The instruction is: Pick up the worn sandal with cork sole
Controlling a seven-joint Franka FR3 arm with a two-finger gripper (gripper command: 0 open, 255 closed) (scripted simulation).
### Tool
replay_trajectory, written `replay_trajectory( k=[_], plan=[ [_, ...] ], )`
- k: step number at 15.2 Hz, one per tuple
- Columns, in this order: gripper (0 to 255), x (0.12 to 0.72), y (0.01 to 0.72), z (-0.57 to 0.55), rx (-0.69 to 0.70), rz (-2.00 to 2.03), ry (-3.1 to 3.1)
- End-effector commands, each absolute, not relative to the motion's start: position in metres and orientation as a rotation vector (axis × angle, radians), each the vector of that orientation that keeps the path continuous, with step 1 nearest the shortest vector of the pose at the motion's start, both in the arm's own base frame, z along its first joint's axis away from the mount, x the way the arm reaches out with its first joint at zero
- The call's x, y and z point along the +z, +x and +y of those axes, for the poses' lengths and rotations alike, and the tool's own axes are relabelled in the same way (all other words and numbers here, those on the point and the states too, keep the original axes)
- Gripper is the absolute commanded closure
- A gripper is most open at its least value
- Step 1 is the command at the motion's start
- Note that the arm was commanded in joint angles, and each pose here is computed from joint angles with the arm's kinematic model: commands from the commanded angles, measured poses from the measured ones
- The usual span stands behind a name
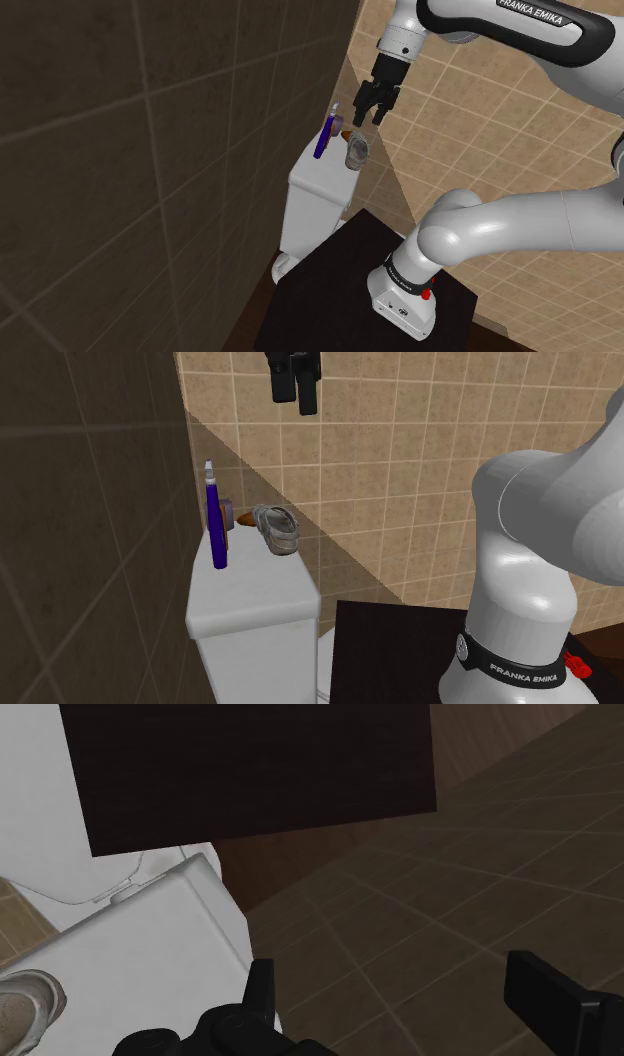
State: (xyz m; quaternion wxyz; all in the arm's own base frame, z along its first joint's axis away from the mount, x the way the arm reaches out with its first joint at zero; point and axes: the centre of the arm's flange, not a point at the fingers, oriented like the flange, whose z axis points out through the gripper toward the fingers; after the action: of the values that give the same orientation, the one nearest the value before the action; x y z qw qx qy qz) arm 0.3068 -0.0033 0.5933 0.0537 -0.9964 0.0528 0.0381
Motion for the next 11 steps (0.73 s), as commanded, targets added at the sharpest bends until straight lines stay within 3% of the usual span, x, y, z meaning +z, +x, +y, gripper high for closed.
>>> replay_trajectory(
  k=[1,11],
  plan=[
    [0,0.593,0.307,-0.003,0.116,0.16,-3.028],
    [0,0.532,0.338,-0.109,0.089,0.131,-3.068]
  ],
)
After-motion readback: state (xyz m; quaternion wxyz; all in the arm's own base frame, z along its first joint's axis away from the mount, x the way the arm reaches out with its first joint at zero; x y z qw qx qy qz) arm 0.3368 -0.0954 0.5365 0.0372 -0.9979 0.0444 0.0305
